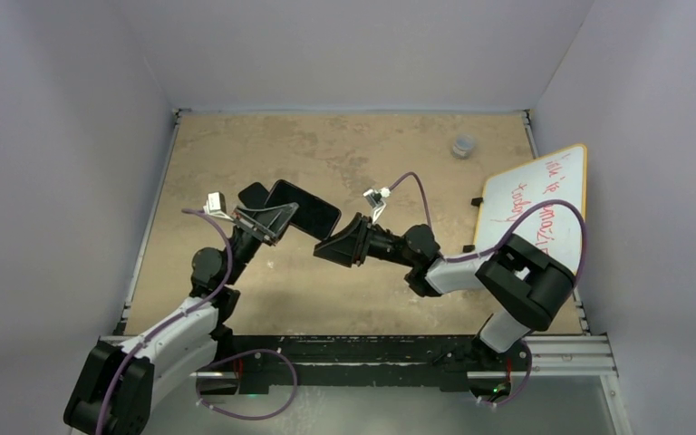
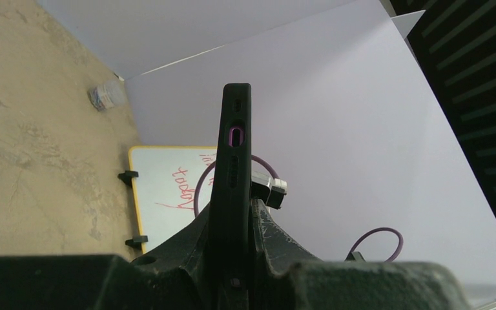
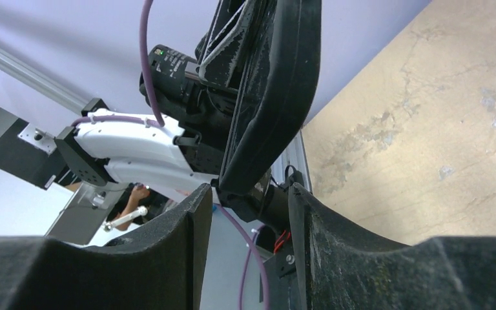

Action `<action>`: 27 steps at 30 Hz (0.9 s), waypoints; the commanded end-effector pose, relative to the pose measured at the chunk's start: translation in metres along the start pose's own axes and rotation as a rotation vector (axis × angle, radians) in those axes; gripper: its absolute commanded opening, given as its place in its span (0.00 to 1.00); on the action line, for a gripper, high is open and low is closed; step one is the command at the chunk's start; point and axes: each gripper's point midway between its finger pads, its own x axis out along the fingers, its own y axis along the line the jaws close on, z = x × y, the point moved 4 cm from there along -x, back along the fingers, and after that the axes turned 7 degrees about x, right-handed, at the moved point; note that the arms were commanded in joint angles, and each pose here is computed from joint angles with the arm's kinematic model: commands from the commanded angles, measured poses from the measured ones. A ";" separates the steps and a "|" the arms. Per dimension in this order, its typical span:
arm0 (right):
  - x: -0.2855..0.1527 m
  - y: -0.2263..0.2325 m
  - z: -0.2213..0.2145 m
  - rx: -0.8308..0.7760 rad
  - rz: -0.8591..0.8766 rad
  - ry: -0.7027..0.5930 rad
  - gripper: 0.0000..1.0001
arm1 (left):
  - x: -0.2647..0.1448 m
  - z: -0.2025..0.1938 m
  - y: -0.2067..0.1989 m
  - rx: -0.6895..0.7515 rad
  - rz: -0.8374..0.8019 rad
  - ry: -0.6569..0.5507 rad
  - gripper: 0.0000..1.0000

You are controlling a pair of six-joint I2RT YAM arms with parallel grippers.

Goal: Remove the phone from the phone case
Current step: Adjust the phone, then remove the phone case from the phone.

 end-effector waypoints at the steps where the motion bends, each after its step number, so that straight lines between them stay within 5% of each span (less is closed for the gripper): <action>1: 0.003 0.026 0.018 -0.080 0.091 -0.083 0.48 | -0.001 0.011 -0.023 -0.014 -0.082 -0.059 0.00; 19: 0.003 0.031 0.023 -0.183 0.076 -0.089 0.41 | -0.002 0.008 -0.017 -0.055 -0.053 -0.044 0.00; 27: 0.005 0.030 0.020 -0.209 0.097 -0.060 0.27 | -0.001 0.005 -0.010 -0.074 -0.014 -0.027 0.00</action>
